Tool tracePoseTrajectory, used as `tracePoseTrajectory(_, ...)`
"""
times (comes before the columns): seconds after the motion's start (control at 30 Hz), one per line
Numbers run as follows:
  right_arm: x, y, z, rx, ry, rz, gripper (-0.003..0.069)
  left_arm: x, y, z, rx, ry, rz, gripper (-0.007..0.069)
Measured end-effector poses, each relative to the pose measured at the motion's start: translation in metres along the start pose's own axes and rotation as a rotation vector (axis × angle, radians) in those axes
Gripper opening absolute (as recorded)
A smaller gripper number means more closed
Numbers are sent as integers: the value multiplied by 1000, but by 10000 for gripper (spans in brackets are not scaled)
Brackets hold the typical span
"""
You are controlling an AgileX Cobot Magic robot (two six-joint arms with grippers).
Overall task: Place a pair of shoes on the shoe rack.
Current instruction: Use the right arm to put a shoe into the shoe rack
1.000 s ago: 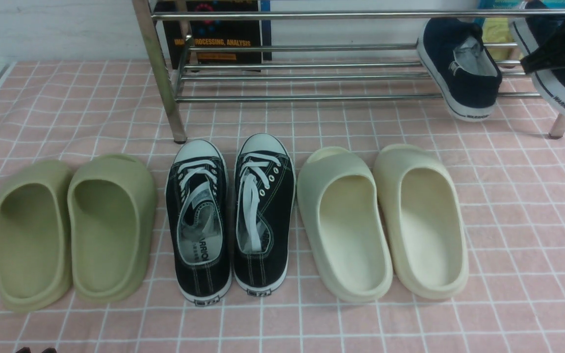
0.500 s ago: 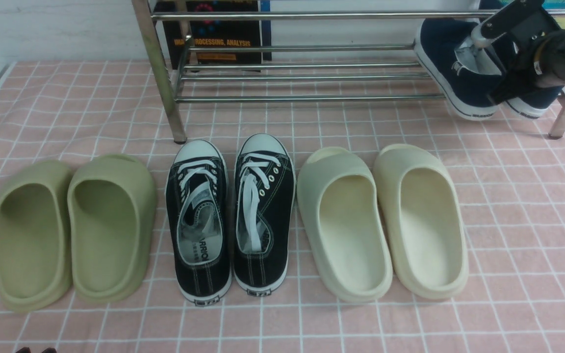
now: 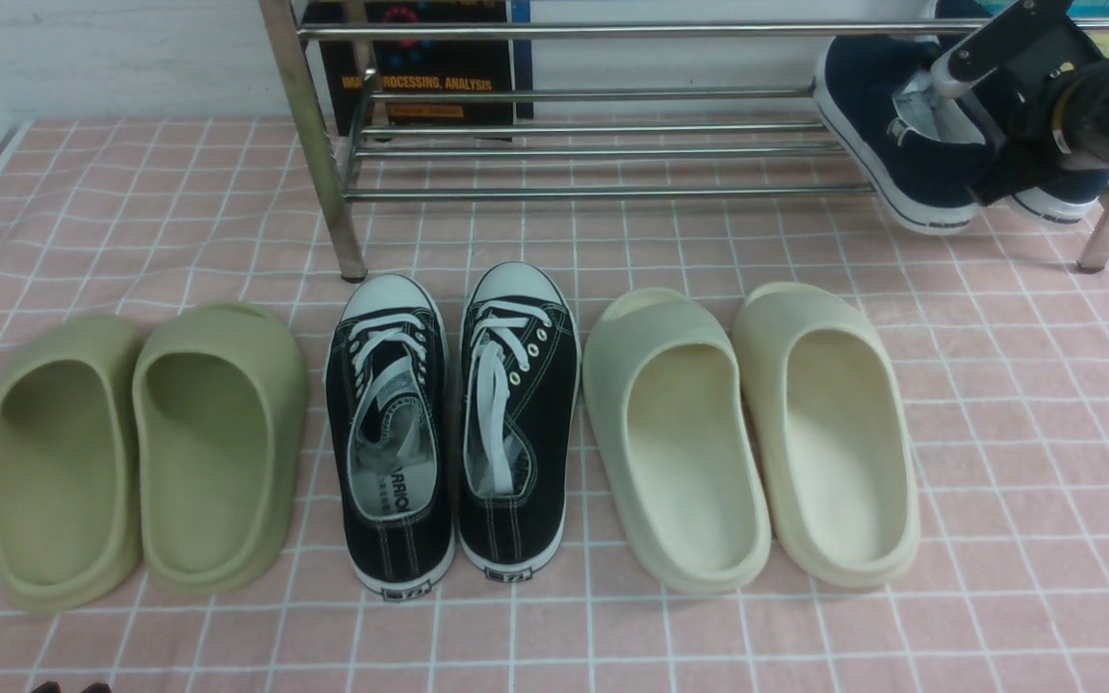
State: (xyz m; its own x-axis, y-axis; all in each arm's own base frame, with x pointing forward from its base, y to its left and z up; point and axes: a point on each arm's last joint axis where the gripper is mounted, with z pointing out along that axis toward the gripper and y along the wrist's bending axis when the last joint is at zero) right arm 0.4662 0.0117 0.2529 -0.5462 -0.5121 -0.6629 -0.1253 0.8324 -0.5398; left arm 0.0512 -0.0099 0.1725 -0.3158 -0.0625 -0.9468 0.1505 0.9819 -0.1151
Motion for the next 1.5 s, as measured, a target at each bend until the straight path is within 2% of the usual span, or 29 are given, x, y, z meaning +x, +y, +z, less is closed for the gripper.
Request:
tracePoseTrajectory(0.43, 1, -8, 4, 11, -46, 88, 27, 0, 0, 0, 0, 0, 0, 239)
tracePoseTrajectory(0.73, 13, 5, 23, -22, -22, 73, 30, 0, 0, 0, 0, 0, 0, 239)
tracePoseTrajectory(0.83, 13, 6, 23, -22, -21, 91, 71, 0, 0, 0, 0, 0, 0, 239)
tracePoseTrajectory(1.03, 8, -4, 12, 18, -3, 163, 271, 0, 0, 0, 0, 0, 0, 239)
tracePoseTrajectory(1.13, 2, -13, -2, 50, 3, 194, 348, 0, 0, 0, 0, 0, 0, 239)
tracePoseTrajectory(1.2, -4, -22, -14, 70, 0, 227, 372, 0, 0, 0, 0, 0, 0, 239)
tracePoseTrajectory(1.33, -11, -36, -37, 103, 8, 297, 367, 0, 0, 0, 0, 0, 0, 239)
tracePoseTrajectory(1.43, -14, -43, -50, 116, 10, 324, 337, 0, 0, 0, 0, 0, 0, 239)
tracePoseTrajectory(1.5, -14, -46, -56, 121, 34, 315, 288, 0, 0, 0, 0, 0, 0, 239)
